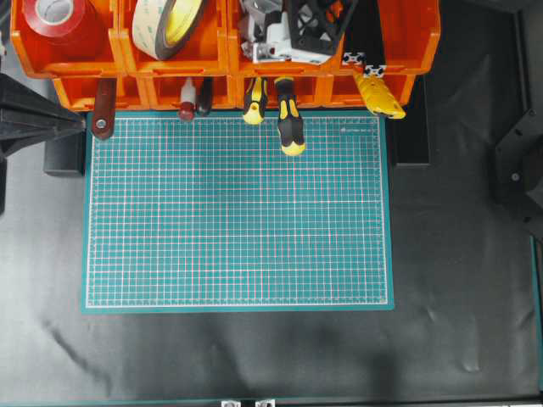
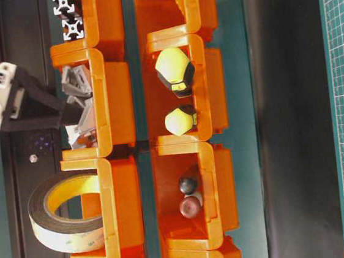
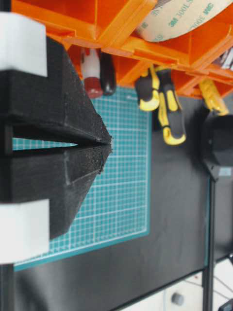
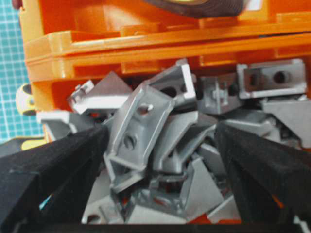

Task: Pick corner brachets from container rack with right arm.
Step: 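Lower the open right gripper into the bracket bin and close it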

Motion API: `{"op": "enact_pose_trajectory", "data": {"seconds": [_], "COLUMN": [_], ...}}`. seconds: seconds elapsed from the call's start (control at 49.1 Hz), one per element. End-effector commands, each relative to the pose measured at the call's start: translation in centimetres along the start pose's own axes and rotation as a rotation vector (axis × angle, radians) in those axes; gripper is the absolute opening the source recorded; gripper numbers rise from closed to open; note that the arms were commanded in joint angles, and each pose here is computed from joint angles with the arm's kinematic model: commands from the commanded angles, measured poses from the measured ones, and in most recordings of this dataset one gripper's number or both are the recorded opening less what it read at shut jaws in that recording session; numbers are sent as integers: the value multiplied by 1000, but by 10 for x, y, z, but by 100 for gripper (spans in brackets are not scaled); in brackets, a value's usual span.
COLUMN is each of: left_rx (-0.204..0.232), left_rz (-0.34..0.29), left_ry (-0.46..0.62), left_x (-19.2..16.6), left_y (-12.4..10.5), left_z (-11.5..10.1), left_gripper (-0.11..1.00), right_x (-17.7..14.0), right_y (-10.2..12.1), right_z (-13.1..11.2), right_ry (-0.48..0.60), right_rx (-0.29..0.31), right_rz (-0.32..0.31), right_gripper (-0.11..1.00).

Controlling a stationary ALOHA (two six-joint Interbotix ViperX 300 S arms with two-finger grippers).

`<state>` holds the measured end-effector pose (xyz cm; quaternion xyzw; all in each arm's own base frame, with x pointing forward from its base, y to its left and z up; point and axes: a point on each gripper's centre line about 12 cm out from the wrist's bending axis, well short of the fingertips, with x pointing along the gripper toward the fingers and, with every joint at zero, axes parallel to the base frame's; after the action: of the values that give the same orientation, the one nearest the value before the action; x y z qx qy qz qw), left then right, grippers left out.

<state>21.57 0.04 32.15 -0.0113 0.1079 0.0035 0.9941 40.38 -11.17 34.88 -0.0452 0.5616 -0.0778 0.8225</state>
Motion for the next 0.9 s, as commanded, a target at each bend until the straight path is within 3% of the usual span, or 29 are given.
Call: {"op": "enact_pose_trajectory", "data": {"seconds": [0.0, 0.367, 0.428, 0.57, 0.876], "left_rx": [-2, -2, -2, -2, -2], "left_rz": [3, 3, 3, 3, 10], "left_ry": [-31, -31, -32, -32, -42], "left_x": [-1, -1, -1, -1, -3], "left_y": [0, 0, 0, 0, 2], "left_z": [12, 12, 13, 13, 14], "left_gripper": [0, 0, 0, 0, 0], "right_x": [-7, -7, -8, -10, -26], "right_y": [0, 2, 2, 5, 10], "right_z": [2, 3, 4, 5, 10], "right_ry": [-28, -37, -40, -47, -109], "right_rx": [3, 22, 40, 59, 46], "right_rz": [1, 2, 3, 5, -3], "right_gripper": [85, 81, 75, 48, 48]}}
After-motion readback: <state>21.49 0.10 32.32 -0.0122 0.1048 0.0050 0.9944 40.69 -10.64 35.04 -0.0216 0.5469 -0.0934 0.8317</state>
